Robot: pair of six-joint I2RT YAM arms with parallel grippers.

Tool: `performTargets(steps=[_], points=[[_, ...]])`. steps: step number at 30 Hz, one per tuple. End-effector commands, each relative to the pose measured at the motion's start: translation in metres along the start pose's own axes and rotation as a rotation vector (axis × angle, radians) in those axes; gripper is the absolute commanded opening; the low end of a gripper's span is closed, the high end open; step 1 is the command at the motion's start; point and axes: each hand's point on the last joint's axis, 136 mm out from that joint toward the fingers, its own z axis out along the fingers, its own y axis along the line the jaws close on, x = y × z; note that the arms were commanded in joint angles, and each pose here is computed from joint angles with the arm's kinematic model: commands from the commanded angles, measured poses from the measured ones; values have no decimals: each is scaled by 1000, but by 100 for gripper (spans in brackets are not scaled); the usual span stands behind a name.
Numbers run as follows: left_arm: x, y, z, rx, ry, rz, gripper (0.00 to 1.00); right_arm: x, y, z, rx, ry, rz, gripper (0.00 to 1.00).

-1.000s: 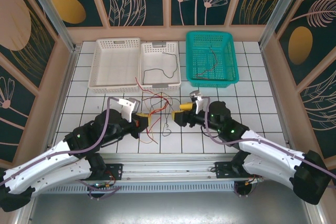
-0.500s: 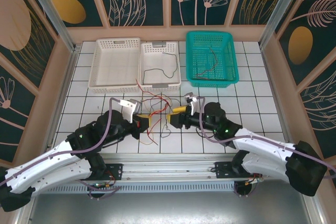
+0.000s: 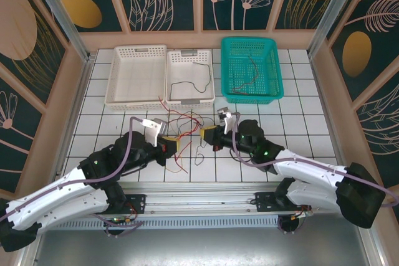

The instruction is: Untangle the cables

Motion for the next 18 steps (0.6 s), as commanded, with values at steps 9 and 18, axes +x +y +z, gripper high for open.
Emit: performTargets(steps=[9, 18], points=[[-1, 9, -12, -54, 4, -26, 0, -60, -51, -57, 305, -192, 43, 0], [-16, 20, -34, -171, -1, 15, 0, -87, -97, -116, 501, -316, 153, 0]])
